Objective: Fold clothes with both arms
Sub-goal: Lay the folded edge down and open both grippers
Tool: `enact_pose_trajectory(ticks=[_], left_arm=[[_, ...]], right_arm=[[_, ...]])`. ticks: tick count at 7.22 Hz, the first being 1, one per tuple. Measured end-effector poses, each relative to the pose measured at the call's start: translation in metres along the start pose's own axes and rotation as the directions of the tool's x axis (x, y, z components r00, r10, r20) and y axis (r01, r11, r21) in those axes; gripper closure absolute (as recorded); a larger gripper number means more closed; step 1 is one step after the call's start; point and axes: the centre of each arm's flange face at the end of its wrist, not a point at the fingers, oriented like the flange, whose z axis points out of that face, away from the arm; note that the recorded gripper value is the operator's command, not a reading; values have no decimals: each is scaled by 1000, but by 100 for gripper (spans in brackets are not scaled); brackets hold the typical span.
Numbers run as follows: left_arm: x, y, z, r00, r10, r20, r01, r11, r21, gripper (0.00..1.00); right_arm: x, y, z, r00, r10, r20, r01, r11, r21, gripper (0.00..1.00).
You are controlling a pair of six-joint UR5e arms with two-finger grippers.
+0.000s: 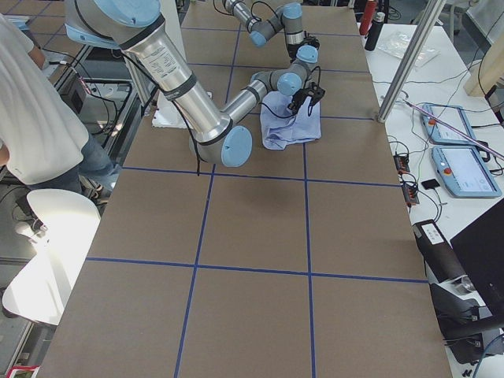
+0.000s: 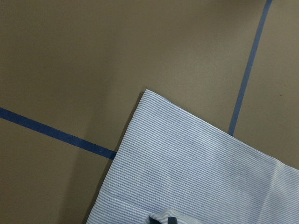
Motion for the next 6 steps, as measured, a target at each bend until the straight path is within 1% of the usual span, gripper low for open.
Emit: enact_pose_trajectory(ticks=[1,4,5,6], left_arm=[[0,-1,1,1000,2,-1,-2,1000,1,0],[0,-11,-5,1000,0,-3,0,1000,17,0],[-2,-18,-9,1000,-5,-3,5,1000,26,0],[-6,-27,-15,1000,-6,1,5,999,36,0]], right_arm=[[-1,-4,1,1000,-9,19,9,1000,1,0],[-4,-24,-14,998,-27,59,26,999,19,0],[-6,-26,-21,997,-34,69,33,999,24,0],[-12,-19,-28,995,-54,83,52,998,24,0]])
